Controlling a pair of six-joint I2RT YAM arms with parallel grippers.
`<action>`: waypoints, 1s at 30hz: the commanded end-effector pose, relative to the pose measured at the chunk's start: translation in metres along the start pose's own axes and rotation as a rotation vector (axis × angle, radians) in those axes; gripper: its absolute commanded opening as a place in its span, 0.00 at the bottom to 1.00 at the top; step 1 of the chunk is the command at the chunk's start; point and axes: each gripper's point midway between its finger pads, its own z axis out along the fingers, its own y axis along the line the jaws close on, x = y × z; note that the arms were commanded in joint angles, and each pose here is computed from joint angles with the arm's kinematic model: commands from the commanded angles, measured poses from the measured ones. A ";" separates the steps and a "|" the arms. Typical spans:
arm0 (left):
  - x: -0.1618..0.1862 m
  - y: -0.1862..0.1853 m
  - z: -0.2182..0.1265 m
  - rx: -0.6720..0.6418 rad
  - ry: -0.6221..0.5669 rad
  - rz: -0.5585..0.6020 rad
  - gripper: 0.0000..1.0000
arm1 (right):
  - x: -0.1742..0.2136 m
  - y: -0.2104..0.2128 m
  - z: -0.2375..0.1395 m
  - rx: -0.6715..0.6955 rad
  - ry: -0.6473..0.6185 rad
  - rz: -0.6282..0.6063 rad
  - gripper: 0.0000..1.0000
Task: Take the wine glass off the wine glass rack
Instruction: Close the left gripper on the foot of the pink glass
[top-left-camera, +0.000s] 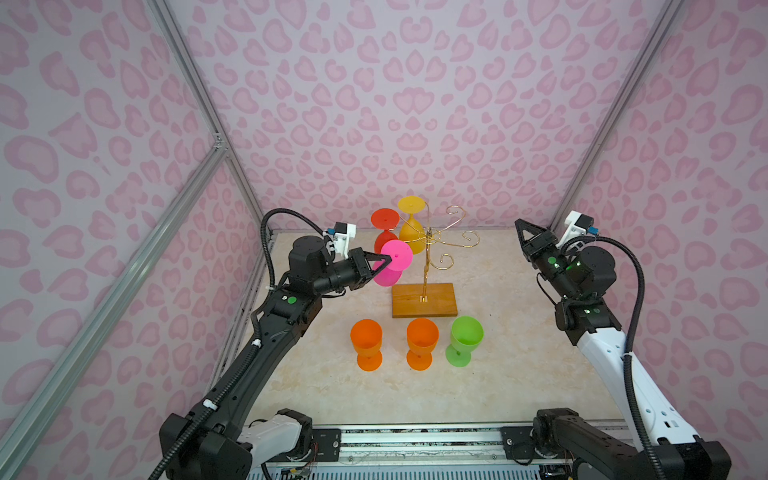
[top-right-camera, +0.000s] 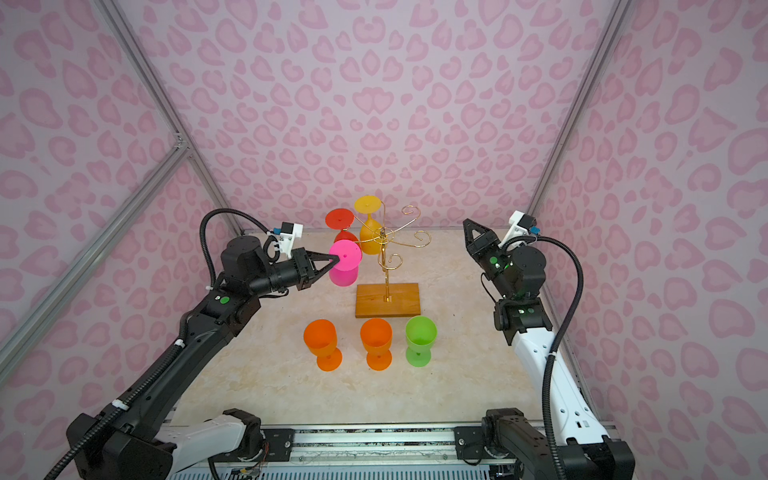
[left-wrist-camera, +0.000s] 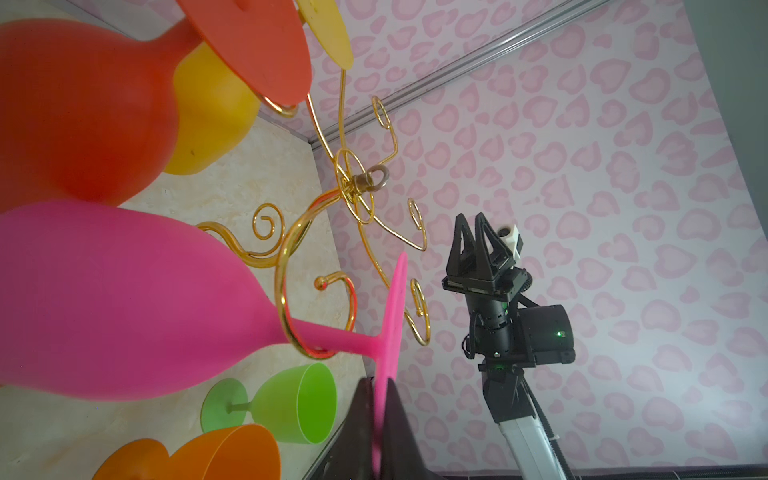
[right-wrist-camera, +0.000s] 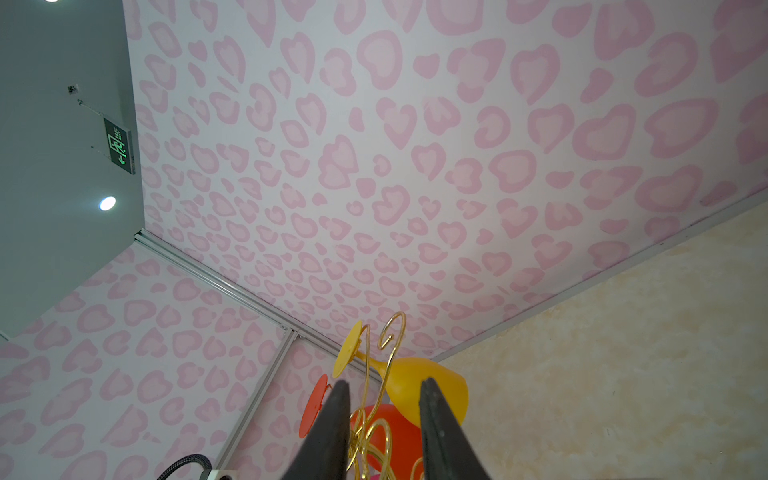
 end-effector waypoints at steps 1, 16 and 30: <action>-0.003 -0.020 -0.005 0.055 -0.004 0.014 0.07 | -0.003 0.005 -0.001 -0.027 -0.010 -0.008 0.30; -0.007 -0.019 -0.006 0.063 -0.006 -0.065 0.02 | -0.007 0.002 -0.007 -0.023 -0.023 -0.004 0.30; -0.011 -0.022 -0.008 0.083 -0.014 -0.138 0.02 | -0.011 0.001 -0.012 -0.023 -0.036 0.002 0.30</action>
